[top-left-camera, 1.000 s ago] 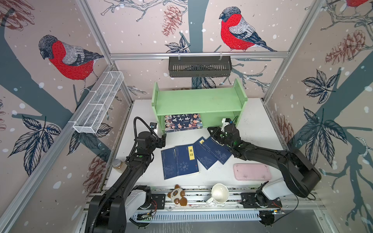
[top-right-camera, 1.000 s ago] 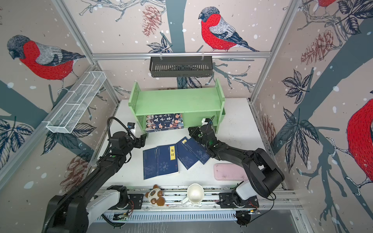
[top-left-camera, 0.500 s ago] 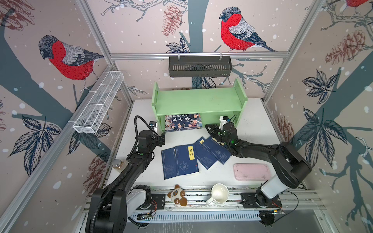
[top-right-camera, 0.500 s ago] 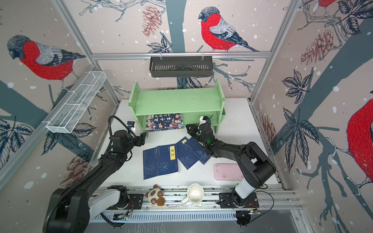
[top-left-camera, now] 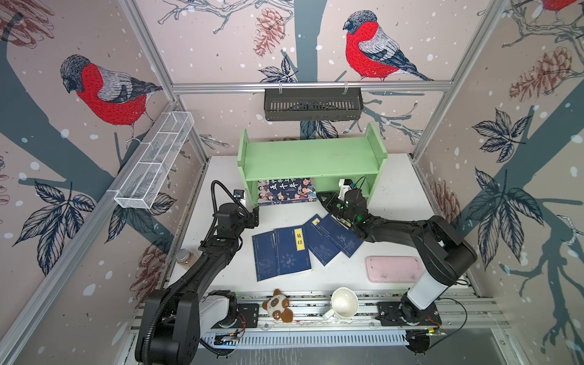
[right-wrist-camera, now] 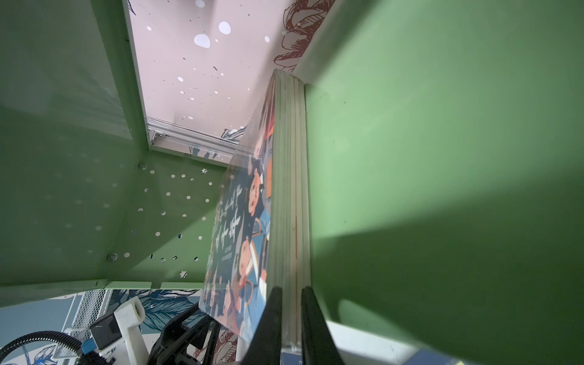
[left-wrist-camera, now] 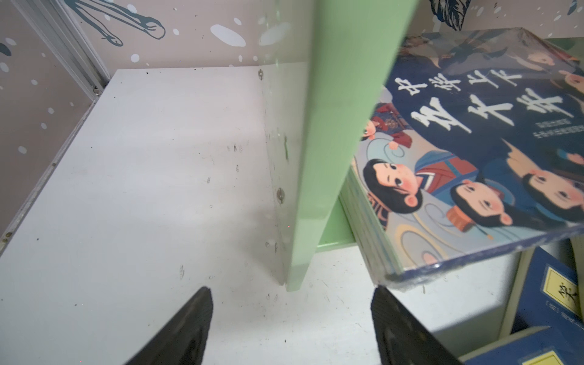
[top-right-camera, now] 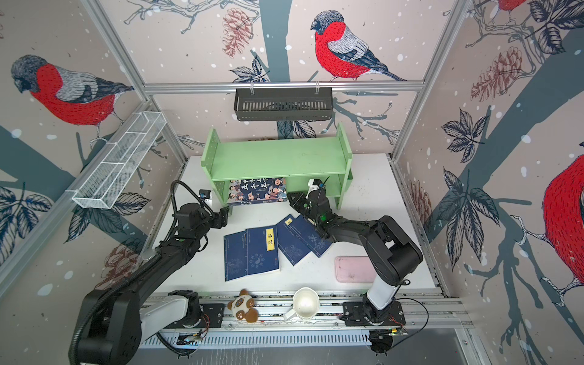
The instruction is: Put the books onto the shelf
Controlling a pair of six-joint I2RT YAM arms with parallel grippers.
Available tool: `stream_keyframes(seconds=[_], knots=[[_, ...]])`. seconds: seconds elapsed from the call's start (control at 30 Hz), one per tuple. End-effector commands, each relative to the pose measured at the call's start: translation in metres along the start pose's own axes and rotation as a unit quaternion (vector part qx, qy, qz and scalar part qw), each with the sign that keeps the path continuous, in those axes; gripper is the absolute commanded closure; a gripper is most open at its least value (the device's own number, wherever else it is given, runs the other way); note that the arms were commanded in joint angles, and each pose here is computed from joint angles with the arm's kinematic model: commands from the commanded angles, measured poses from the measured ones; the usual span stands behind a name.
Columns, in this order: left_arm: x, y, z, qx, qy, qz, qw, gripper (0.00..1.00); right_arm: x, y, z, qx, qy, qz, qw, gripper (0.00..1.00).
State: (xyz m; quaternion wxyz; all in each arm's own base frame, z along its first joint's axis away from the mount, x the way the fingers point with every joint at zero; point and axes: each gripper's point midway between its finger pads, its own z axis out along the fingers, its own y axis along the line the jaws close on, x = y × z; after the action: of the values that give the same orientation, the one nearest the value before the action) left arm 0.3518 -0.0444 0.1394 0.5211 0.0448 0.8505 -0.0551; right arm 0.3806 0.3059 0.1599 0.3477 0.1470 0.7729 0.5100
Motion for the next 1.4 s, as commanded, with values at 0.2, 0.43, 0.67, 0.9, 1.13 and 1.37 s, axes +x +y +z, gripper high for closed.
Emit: stream_keyframes(seconds=[0.2, 0.43, 0.67, 0.9, 1.13, 1.37], knots=[[-0.017, 0.009, 0.001, -0.026, -0.028, 0.001, 0.999, 0.21, 0.007, 0.008, 0.012, -0.021, 0.019, -0.009, 1.0, 0.85], [-0.017, 0.017, -0.001, -0.047, -0.017, 0.002, 0.999, 0.21, 0.004, 0.007, 0.012, -0.009, 0.012, -0.016, 1.0, 0.85], [-0.013, 0.013, -0.007, -0.035, -0.013, 0.015, 0.999, 0.21, -0.005, 0.004, 0.015, 0.006, 0.005, -0.024, 1.0, 0.83], [-0.011, 0.008, -0.006, -0.02, -0.014, 0.013, 1.0, 0.21, -0.002, 0.003, 0.028, 0.0, 0.018, -0.021, 1.0, 0.83], [-0.018, 0.01, -0.004, -0.028, -0.023, 0.011, 0.999, 0.21, 0.005, 0.01, 0.039, -0.009, 0.032, -0.025, 0.999, 0.83], [-0.019, 0.015, -0.002, -0.043, -0.026, 0.009, 0.999, 0.21, 0.009, 0.011, 0.044, -0.012, 0.038, -0.025, 0.999, 0.83]])
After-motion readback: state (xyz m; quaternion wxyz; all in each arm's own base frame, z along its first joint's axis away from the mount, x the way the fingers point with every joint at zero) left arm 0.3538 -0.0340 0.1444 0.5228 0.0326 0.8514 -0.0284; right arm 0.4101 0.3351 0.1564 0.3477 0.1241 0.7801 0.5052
